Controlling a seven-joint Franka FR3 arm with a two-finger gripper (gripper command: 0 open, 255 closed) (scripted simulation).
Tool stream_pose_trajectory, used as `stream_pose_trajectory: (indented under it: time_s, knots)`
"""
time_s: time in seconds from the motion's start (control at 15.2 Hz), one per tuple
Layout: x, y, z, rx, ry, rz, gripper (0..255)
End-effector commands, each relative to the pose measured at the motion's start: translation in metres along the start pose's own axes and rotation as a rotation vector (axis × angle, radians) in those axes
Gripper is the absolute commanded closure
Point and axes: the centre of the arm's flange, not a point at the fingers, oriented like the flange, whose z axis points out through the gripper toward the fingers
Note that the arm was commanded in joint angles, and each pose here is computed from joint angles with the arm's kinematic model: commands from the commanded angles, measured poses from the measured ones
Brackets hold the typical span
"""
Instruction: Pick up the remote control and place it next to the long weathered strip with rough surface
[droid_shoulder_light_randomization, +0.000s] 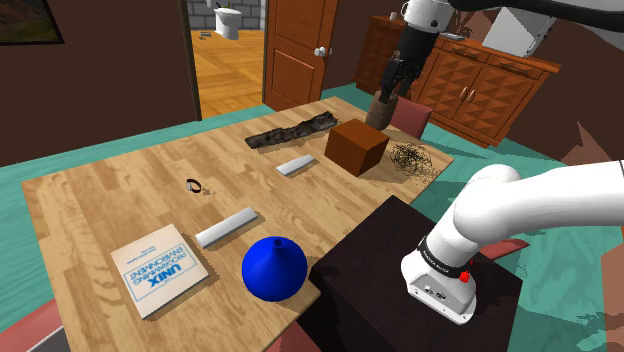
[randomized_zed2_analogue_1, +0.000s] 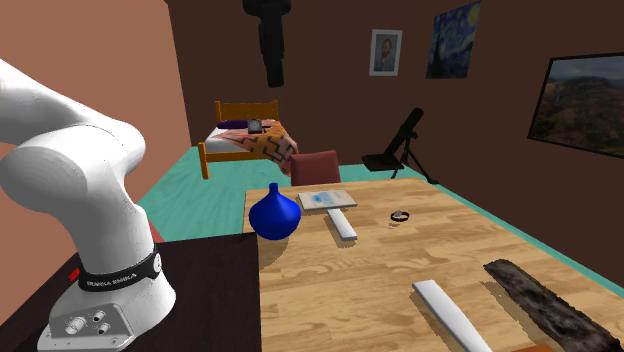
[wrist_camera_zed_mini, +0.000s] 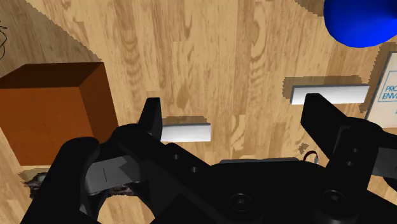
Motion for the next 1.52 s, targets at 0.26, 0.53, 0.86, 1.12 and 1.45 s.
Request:
stream_pose_trajectory:
  time_s: [0.26, 0.53, 0.86, 1.12, 1.45]
  knots:
    - [0.034, -0.012, 0.038, 0.004, 0.000, -0.113, 0]
    - [0.067, -0.029, 0.076, 0.008, -0.001, -0.227, 0]
    - [0.105, -0.054, 0.123, 0.013, -0.001, -0.369, 0]
    - [0.132, -0.078, 0.161, 0.017, -0.002, -0.482, 0]
    - [0.163, -0.113, 0.208, 0.023, -0.002, -0.624, 0]
